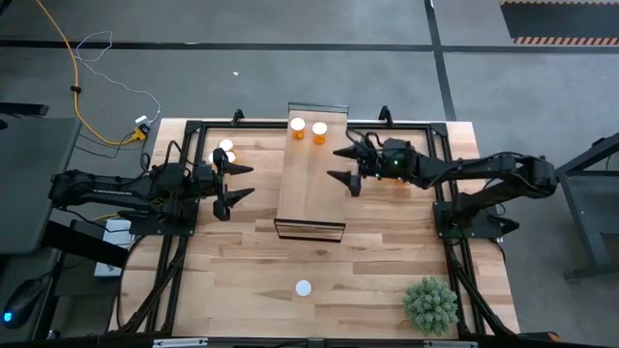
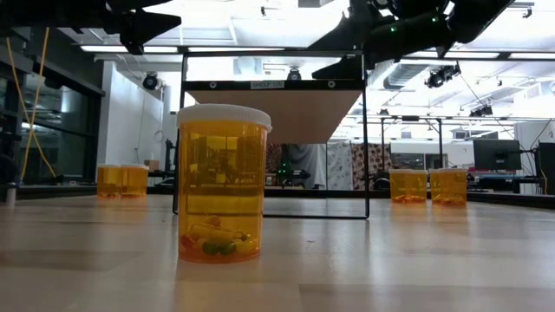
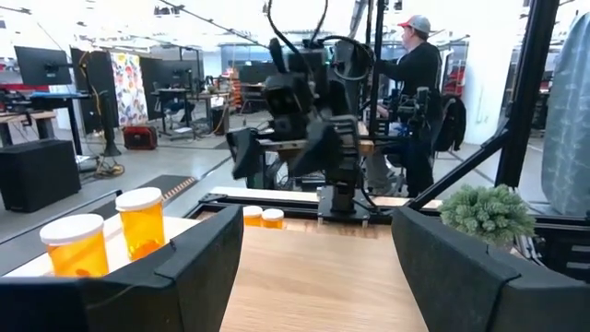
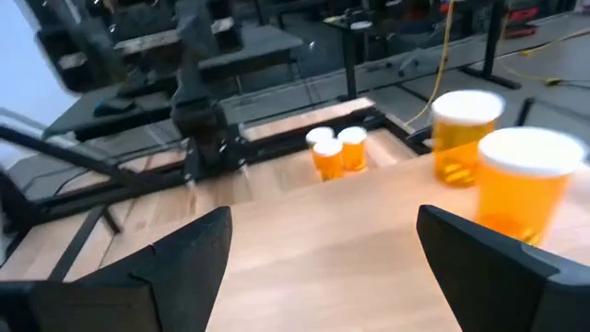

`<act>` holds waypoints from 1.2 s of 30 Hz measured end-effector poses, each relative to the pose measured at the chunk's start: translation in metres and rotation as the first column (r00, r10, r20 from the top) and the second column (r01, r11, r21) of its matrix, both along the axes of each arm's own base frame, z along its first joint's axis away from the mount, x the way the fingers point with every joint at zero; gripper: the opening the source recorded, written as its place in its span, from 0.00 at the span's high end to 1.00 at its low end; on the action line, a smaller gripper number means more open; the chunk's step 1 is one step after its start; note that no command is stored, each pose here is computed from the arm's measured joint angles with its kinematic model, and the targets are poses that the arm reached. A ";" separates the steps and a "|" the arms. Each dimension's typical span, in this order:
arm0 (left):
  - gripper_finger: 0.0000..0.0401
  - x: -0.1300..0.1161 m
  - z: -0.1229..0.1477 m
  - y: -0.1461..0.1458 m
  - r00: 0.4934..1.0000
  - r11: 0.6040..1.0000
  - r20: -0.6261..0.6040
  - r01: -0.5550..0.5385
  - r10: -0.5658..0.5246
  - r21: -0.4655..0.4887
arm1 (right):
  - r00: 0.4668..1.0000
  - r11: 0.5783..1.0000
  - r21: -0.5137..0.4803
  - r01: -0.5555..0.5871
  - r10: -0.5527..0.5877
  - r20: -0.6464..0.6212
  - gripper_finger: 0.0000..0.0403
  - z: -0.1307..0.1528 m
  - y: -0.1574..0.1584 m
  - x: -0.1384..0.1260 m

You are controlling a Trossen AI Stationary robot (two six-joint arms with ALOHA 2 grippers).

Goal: Pick and place medicine bottles onto shelf by color
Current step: Put the orange pill bottle on the shelf

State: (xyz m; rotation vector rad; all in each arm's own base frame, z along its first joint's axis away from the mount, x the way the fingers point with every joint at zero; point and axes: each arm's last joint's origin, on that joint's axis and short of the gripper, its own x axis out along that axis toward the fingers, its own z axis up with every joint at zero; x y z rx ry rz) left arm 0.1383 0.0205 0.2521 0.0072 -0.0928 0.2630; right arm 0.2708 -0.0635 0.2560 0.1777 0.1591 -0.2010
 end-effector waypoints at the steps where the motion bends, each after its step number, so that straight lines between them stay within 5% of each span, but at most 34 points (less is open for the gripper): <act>1: 0.33 0.000 0.000 0.000 1.000 1.000 0.002 0.001 -0.001 -0.008 | 1.000 1.000 -0.002 -0.001 0.001 -0.004 0.16 0.000 0.003 0.001; 5: 0.33 -0.001 -0.001 0.002 0.997 0.991 0.017 -0.078 0.081 -0.111 | 1.000 1.000 -0.017 0.002 -0.003 -0.007 0.16 -0.001 0.017 0.003; 8: 0.33 -0.002 -0.008 0.008 0.956 0.933 -0.051 -0.292 0.288 -0.212 | 1.000 0.999 -0.050 0.022 -0.022 0.001 0.16 0.001 0.023 0.004; 14: 0.33 -0.007 -0.018 0.026 0.678 0.659 -0.381 -0.724 0.628 -0.201 | 0.996 0.995 -0.054 0.084 -0.083 0.012 0.16 0.002 0.024 0.005; 19: 0.33 -0.004 -0.040 0.051 0.443 0.474 -0.564 -0.875 0.697 -0.101 | 0.992 0.991 -0.036 0.128 -0.127 0.017 0.16 0.002 0.023 0.004; 22: 0.33 -0.001 -0.055 0.068 0.346 0.403 -0.644 -0.913 0.682 -0.065 | 0.991 0.990 -0.037 0.134 -0.133 0.017 0.16 0.002 0.023 0.004; 29: 0.33 -0.003 -0.084 0.096 0.200 0.299 -0.777 -0.954 0.597 -0.016 | 0.991 0.990 -0.039 0.133 -0.132 0.016 0.16 0.002 0.023 0.004; 36: 0.33 0.002 -0.097 0.106 0.197 0.306 -0.817 -0.952 0.543 -0.026 | 0.991 0.990 -0.038 0.133 -0.132 0.016 0.16 0.002 0.023 0.004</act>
